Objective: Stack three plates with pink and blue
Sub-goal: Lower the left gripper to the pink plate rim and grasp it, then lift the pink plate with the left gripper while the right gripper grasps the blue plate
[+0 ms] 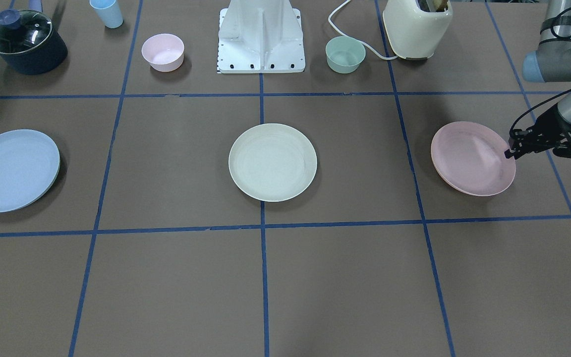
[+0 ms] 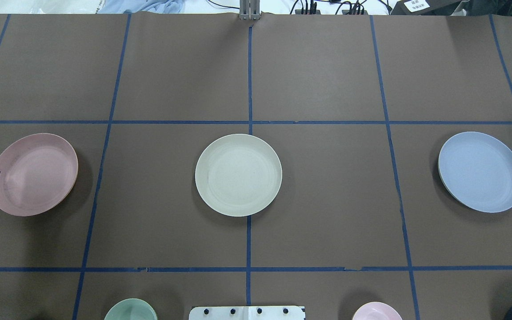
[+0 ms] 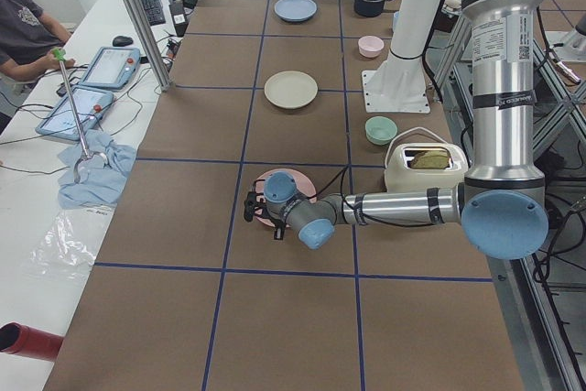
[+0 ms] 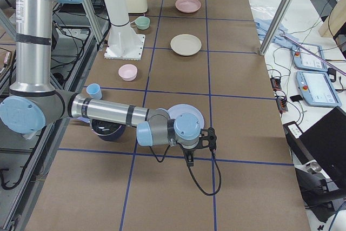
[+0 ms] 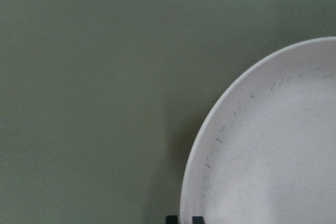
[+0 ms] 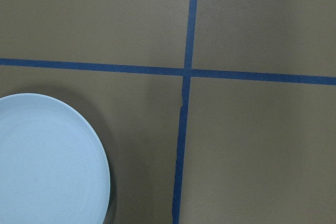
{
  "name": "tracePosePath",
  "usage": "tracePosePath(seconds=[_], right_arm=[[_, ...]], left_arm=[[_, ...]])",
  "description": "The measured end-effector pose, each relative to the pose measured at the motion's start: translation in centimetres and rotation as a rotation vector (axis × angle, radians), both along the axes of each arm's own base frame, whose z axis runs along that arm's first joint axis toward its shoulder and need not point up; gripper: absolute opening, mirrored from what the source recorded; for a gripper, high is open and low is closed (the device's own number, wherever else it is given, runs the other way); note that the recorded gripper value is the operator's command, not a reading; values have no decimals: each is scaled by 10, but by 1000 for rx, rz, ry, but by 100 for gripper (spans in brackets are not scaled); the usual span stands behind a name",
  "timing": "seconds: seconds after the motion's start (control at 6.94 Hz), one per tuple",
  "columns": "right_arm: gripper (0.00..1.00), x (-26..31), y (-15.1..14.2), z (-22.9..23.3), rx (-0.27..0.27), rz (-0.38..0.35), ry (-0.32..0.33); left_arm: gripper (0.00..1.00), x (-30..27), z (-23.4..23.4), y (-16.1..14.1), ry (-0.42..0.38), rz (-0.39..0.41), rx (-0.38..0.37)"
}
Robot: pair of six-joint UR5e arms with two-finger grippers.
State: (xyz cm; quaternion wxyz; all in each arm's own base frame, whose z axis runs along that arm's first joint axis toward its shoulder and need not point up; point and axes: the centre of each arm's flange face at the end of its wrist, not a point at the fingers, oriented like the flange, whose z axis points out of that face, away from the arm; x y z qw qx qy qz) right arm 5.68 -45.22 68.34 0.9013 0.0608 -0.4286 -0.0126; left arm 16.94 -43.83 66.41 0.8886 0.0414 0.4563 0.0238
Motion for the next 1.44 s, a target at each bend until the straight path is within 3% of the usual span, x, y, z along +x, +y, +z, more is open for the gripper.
tracePosePath(seconds=[0.29,0.43,0.58,1.15,1.44], right_arm=[[100,-2,0,0,0,-4,1],[100,-3,0,0,-1,-6,1],[100,-4,0,1,-2,-8,2],[100,-7,-2,-1,5,-17,2],[100,-24,-12,-13,26,-46,0]], left_arm=[[33,2,-1,0,0,4,0],[27,4,-1,0,1,6,0],[0,5,-2,-1,2,8,0],[0,1,-9,1,12,9,15],[0,-15,-46,-8,53,-9,9]])
